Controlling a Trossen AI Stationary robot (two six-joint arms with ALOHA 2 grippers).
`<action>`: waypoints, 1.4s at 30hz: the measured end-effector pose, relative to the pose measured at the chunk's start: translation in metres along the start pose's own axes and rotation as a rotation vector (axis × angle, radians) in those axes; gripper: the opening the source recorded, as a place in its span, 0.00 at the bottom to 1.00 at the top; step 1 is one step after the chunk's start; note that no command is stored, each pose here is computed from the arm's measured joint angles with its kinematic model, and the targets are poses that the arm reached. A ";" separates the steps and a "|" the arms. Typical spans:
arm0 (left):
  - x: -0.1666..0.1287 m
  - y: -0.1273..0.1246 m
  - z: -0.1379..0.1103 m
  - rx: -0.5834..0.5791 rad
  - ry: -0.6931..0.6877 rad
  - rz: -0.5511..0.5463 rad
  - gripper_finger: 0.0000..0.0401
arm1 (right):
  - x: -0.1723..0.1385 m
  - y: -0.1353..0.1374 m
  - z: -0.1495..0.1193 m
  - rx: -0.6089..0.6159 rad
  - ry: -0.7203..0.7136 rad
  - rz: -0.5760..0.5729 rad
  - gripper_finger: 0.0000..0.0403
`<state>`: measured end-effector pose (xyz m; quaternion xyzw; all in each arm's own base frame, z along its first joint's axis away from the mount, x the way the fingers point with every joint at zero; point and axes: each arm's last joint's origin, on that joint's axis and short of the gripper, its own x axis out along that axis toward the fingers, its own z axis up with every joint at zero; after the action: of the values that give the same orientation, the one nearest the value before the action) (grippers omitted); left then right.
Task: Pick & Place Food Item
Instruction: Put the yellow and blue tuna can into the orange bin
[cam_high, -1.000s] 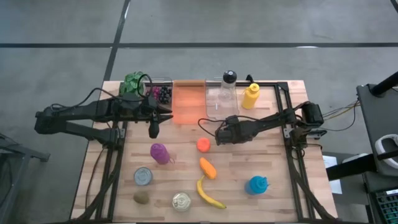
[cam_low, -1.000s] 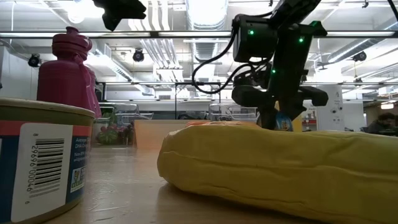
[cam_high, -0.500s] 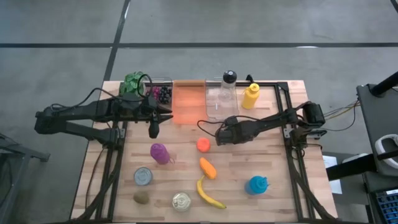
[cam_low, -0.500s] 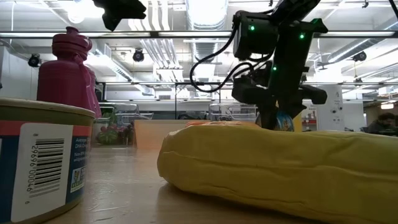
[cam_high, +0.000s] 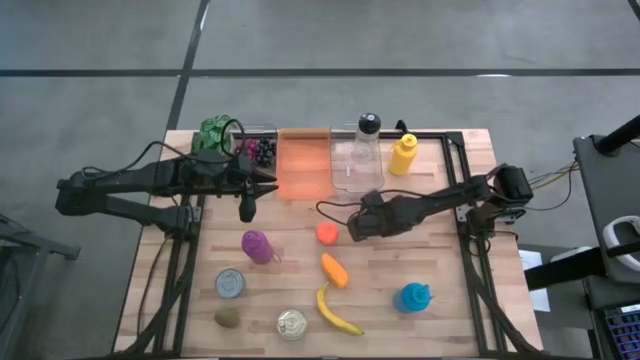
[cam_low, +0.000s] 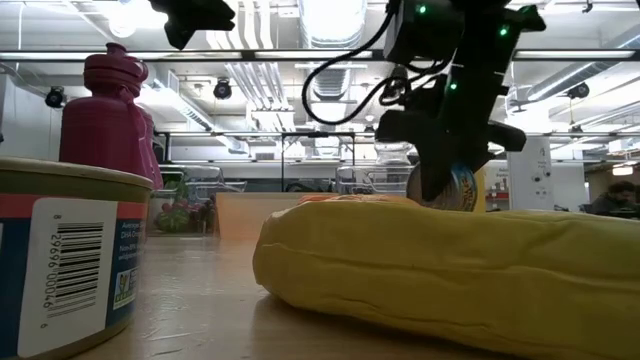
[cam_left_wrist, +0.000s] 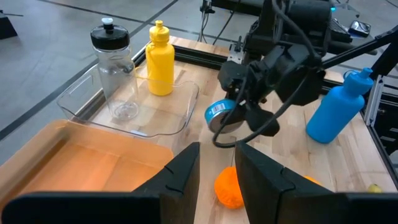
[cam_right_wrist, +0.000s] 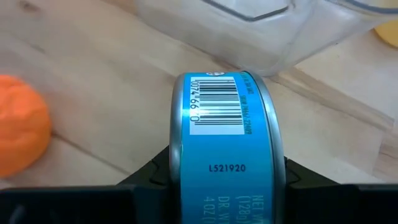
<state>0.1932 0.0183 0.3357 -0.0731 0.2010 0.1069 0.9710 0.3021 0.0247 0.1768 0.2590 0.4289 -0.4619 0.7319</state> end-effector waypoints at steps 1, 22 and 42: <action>0.000 0.000 0.000 0.000 0.000 0.000 0.26 | -0.002 0.000 -0.001 -0.011 -0.001 0.005 0.30; 0.000 0.000 0.000 -0.001 0.000 0.000 0.26 | -0.044 -0.019 -0.010 -0.155 -0.051 0.150 0.30; 0.000 0.000 0.000 -0.004 0.001 0.001 0.26 | -0.069 -0.029 0.000 -0.114 -0.065 0.250 0.30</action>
<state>0.1933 0.0185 0.3353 -0.0748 0.2015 0.1078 0.9707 0.2619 0.0430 0.2370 0.2532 0.3949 -0.3503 0.8107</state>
